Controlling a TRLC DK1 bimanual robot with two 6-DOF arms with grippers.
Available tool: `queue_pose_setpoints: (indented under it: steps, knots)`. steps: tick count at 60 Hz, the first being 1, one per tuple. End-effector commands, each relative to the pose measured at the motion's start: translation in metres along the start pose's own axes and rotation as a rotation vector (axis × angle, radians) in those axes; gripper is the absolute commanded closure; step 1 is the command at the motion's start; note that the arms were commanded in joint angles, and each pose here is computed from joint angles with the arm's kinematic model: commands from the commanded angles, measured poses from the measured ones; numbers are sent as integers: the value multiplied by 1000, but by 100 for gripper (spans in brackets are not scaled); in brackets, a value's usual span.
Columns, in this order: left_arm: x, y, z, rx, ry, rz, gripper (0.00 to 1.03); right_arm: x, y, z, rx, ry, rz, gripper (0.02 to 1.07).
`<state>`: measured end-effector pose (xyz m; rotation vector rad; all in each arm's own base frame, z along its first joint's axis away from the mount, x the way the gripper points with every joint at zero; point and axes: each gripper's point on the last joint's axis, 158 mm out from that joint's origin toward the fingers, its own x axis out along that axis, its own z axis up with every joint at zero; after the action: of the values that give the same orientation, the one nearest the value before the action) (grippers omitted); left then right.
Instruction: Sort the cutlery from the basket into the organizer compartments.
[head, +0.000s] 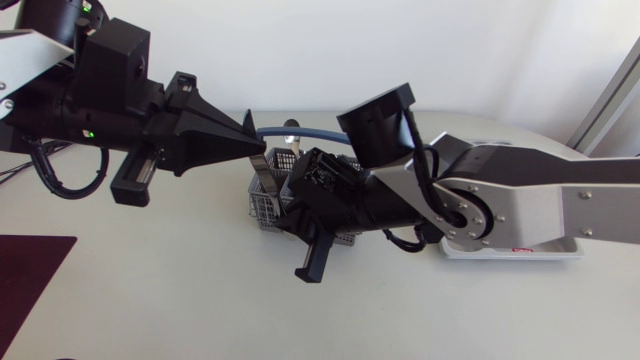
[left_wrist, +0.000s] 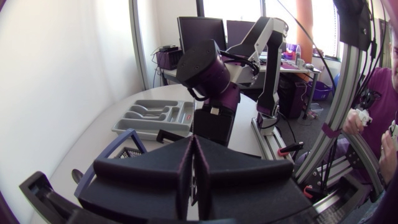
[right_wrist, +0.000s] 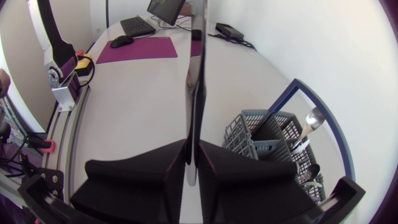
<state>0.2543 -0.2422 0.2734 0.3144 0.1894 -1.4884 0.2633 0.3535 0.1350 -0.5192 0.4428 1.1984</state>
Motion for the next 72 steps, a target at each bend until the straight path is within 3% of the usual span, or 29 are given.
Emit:
queue_pose_setpoints:
  steps: [1, 10, 24, 31, 52, 62, 72]
  knots:
    - [-1, 0, -1, -24, -15, -2, 96, -7, 2, 5, 15, -6, 8, 102]
    - [-2, 0, 7, -22, -29, 7, 83, -11, 7, -3, 21, 18, 18, 102]
    - [-10, 16, 30, -53, -61, 81, 31, -16, 22, -29, 39, 95, 52, 102]
    - [-21, 33, 57, -56, -105, 162, 18, -22, 27, -47, 43, 143, 51, 102]
    - [-65, 88, 126, -83, -242, 438, 11, -68, 13, -107, 110, 244, -27, 102]
    - [-66, 94, 114, -86, -217, 493, 12, -106, -30, -120, 192, 235, -178, 102]
    - [-37, 93, 63, -3, -6, 565, 13, -163, -87, -140, 286, 244, -373, 102]
